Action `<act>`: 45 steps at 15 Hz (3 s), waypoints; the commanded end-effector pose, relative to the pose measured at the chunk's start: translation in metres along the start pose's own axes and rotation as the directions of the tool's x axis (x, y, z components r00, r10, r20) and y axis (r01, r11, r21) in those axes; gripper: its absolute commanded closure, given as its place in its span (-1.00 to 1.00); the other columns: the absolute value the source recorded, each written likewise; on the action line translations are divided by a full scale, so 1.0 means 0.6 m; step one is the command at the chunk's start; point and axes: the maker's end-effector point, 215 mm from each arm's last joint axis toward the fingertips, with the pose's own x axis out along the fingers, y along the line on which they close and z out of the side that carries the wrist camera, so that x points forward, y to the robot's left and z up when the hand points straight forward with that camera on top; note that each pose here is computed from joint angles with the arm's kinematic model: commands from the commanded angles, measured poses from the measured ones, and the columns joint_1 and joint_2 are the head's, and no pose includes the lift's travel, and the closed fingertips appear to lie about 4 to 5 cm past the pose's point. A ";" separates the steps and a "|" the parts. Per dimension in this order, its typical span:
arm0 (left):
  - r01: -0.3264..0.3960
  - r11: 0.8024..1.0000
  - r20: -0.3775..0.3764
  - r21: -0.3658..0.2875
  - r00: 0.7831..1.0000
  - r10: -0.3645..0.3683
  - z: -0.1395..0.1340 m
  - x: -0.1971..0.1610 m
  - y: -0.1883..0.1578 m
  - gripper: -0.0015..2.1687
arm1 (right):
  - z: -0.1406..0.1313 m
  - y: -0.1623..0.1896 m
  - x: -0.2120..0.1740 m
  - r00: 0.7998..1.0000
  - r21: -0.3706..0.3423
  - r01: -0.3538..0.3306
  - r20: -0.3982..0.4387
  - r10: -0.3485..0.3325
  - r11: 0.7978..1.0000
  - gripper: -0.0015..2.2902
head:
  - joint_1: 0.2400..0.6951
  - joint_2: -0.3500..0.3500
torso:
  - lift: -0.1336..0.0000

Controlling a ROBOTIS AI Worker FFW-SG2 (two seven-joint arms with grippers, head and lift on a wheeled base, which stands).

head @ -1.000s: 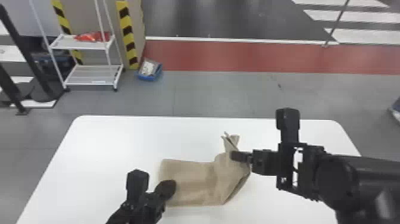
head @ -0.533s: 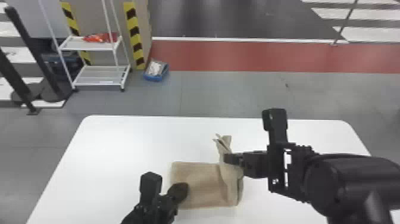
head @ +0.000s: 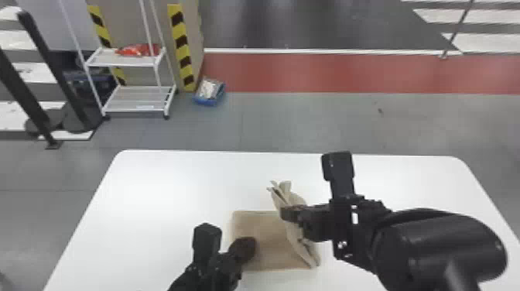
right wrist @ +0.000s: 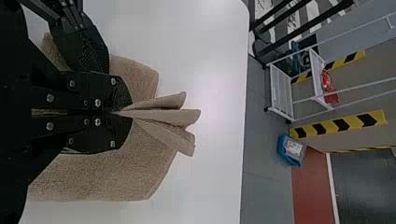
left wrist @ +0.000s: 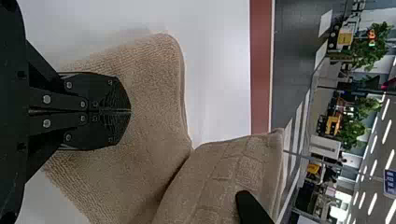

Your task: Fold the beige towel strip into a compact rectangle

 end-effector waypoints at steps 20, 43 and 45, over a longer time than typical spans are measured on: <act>0.005 1.000 0.018 -0.001 1.000 -0.005 0.000 -0.011 -0.002 0.47 | -0.010 0.121 0.028 0.980 -0.018 -0.156 0.120 0.157 0.988 -0.96 | 1.00 0.29 | 1.00; 0.106 0.987 0.088 0.124 0.989 -0.117 0.110 0.013 0.076 0.47 | -0.235 -0.026 -0.086 0.976 0.202 -0.105 0.208 0.062 0.974 0.35 | 1.00 0.03 | 1.00; 0.112 0.983 0.070 0.144 0.990 -0.123 0.111 0.032 0.077 0.47 | -0.244 -0.028 -0.079 0.977 0.207 -0.108 0.205 0.065 0.972 0.39 | 1.00 0.00 | 1.00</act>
